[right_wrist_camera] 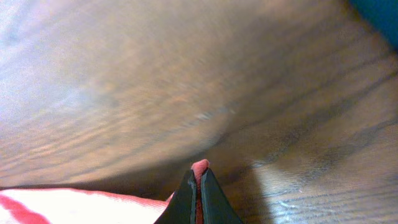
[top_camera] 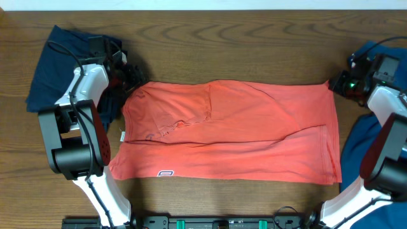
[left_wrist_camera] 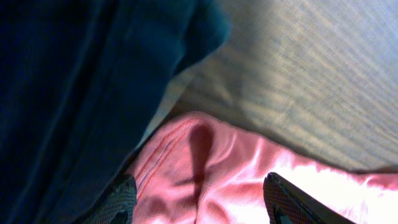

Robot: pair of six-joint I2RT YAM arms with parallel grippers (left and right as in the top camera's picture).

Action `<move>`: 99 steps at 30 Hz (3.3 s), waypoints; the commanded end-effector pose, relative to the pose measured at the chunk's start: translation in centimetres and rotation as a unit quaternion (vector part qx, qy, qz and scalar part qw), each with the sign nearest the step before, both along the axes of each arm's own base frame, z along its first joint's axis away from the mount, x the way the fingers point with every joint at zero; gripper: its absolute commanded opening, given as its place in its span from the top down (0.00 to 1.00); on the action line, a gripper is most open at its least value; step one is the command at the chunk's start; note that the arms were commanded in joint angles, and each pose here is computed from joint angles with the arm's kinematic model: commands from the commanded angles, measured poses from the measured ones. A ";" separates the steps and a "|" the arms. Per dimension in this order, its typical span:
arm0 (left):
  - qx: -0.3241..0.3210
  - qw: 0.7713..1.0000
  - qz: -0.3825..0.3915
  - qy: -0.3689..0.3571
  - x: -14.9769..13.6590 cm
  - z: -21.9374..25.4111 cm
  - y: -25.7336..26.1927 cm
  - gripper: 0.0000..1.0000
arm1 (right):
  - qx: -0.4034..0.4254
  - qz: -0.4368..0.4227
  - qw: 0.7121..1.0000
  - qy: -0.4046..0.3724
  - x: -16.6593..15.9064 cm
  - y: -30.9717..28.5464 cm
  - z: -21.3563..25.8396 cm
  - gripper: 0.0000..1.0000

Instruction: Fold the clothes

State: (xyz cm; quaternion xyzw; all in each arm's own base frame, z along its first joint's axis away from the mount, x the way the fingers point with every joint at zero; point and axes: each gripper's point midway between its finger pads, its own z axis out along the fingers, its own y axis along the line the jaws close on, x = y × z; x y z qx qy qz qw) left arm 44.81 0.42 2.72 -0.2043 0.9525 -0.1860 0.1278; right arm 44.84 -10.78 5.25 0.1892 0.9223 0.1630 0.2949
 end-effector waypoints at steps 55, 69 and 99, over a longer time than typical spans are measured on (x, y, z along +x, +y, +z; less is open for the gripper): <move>0.095 0.982 -0.129 -0.097 2.1 3.0 -0.6 0.94 | -0.013 -0.006 0.999 -0.032 -1.0 -0.1 5.3 0.99; 0.092 0.987 -0.128 -0.007 -3.1 3.8 -0.2 0.94 | 0.013 -0.030 0.999 0.018 -3.8 -0.4 5.1 0.99; 0.121 0.972 -0.098 0.177 -12.9 2.6 2.6 0.94 | 0.018 -0.145 0.965 0.217 -13.1 -3.5 1.3 0.99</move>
